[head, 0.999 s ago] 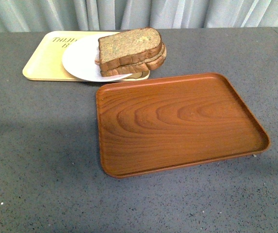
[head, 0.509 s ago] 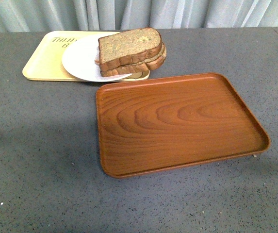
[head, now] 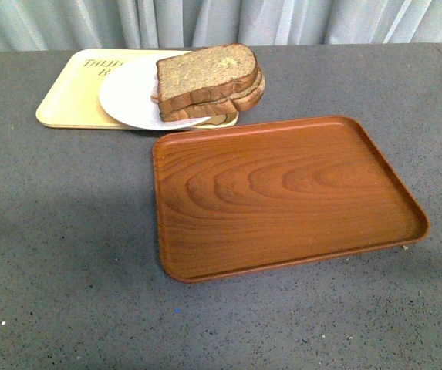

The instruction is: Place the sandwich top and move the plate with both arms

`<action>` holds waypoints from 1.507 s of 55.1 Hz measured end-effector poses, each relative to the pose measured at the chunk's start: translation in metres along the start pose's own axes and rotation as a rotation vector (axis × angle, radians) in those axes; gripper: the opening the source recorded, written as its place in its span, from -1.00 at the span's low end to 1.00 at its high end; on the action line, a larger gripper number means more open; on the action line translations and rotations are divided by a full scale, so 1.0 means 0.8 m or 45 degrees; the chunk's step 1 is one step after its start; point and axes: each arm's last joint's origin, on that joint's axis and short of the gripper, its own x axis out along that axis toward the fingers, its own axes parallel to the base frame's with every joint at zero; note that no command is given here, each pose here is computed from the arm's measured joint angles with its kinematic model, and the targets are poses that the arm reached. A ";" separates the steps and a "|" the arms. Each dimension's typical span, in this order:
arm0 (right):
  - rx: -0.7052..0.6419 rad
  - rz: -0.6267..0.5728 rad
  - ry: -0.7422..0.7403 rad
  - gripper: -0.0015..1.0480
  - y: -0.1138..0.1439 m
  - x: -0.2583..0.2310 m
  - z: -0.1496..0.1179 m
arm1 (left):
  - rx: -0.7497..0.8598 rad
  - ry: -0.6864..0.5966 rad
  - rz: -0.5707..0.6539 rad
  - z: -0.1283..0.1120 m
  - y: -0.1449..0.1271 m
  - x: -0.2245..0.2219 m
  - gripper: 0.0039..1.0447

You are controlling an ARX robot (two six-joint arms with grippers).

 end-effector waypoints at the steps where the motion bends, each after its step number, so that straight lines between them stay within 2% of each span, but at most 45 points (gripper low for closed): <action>1: 0.000 0.000 0.000 0.82 0.000 0.000 0.000 | 0.000 0.000 0.000 0.000 0.000 -0.001 -0.98; 55: 0.000 0.000 0.000 0.82 0.000 0.000 0.000 | 0.001 0.019 0.000 -0.004 0.000 -0.031 -0.98; 58: 0.000 0.000 0.000 0.82 0.000 0.000 0.000 | 0.001 0.019 0.000 -0.004 0.000 -0.031 -0.85; 64: 0.000 0.000 0.000 0.82 0.000 0.000 0.000 | 0.001 0.019 0.000 -0.004 0.000 -0.031 -0.41; 77: 0.000 0.000 0.000 0.82 0.000 0.000 0.000 | 0.001 0.019 0.000 -0.004 0.000 -0.031 0.31; 83: 0.000 0.000 0.000 0.82 0.000 0.000 0.000 | 0.001 0.019 0.000 -0.004 0.000 -0.031 0.75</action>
